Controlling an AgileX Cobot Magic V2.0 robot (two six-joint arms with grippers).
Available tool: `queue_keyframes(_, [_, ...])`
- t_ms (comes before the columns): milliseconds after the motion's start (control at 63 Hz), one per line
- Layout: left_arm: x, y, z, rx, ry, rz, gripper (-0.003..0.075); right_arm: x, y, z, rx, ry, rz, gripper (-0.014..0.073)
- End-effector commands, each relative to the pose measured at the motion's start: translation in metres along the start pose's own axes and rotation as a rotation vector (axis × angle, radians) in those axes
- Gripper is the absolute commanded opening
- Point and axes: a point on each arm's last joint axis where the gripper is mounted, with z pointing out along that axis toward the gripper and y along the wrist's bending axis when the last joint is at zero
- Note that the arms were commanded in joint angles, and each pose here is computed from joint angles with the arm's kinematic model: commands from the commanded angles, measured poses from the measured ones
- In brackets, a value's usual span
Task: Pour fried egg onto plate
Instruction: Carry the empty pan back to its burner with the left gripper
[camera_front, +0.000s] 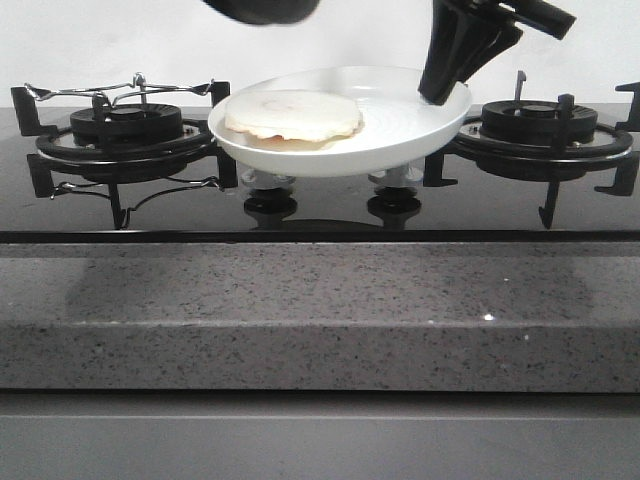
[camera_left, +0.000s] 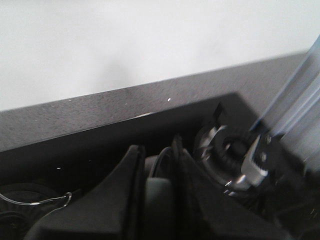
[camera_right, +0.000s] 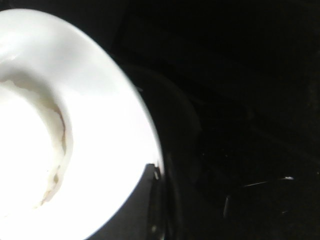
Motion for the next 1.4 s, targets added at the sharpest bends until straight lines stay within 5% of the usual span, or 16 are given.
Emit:
queue_keyframes(0, [-0.026, 0.019, -0.04, 0.134, -0.201, -0.159, -0.002, -0.006, 0.011, -0.029, -0.027, -0.11, -0.01, -0.0108])
queue_keyframes(286, [-0.004, 0.138, -0.062, 0.139, -0.283, -0.513, -0.002, -0.006, 0.011, -0.029, -0.027, -0.11, -0.01, -0.0108])
queue_keyframes(651, [0.048, 0.236, -0.026, 0.358, -0.279, -0.882, -0.002, -0.006, 0.011, -0.029, -0.027, -0.11, -0.01, -0.0108])
queue_keyframes(1017, [0.093, 0.287, 0.022, 0.316, -0.205, -1.035, -0.002, -0.006, 0.011, -0.029, -0.027, -0.11, -0.01, -0.0108])
queue_keyframes(1382, [0.106, 0.297, 0.037, 0.264, -0.181, -1.044, -0.002, -0.006, 0.011, -0.029, -0.027, -0.11, -0.01, -0.0108])
